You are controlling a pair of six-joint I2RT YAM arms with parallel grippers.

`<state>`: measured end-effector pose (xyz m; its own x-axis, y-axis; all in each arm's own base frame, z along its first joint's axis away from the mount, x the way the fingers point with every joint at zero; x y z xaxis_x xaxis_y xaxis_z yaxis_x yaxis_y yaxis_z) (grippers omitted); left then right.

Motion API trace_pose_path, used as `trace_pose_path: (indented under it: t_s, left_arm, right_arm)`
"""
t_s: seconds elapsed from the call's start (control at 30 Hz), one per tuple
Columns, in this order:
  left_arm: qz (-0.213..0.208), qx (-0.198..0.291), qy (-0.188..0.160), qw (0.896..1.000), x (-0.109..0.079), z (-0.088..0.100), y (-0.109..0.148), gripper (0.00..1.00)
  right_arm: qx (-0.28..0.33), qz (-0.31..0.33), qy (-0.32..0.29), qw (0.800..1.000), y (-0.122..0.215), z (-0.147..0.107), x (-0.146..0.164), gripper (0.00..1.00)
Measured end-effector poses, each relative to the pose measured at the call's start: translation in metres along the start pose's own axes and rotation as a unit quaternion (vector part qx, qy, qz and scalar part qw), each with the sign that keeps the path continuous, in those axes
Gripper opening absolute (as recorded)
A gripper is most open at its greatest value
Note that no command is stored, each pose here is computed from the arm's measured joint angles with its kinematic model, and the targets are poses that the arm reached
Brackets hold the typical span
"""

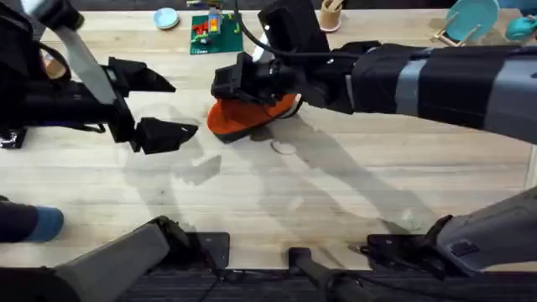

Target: Unzip the bag, pick up the pens from the table one at a time and place them inside, then zip the bag closed.

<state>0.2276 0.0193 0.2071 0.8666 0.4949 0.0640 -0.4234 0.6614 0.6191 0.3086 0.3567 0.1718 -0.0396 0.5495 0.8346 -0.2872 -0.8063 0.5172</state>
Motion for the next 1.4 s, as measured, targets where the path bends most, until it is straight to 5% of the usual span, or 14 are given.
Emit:
trace_pose_path:
  t_s: [0.5, 0.8, 1.4]
  left_arm:
    - [0.015, -0.042, -0.017, 0.999, -0.007, -0.040, -0.040, 0.993]
    - [0.029, -0.068, -0.048, 0.996, 0.000, -0.039, -0.052, 0.993]
    - [-0.073, -0.139, -0.026, 0.987, 0.002, -0.037, -0.115, 0.976]
  right_arm:
    - [0.000, 0.000, 0.000, 1.000, 0.000, 0.001, 0.000, 0.030]
    - [0.005, 0.003, -0.001, 1.000, 0.001, 0.000, 0.001, 0.030]
    - [0.005, 0.003, -0.001, 1.000, 0.001, 0.000, 0.000, 0.030]
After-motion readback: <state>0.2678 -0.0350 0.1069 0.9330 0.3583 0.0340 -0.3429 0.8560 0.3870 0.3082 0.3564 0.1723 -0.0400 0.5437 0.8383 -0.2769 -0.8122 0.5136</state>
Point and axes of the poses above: each hand's point on the last joint's axis, 136 mm out from that joint toward the fingers, its own y axis back along the fingers, its own x axis along the line the jaws close on, z = x × y, the point moved 4 cm from there along y, back along the fingers, and after that the axes turned 8 degrees about -y, right-handed, at the moved point
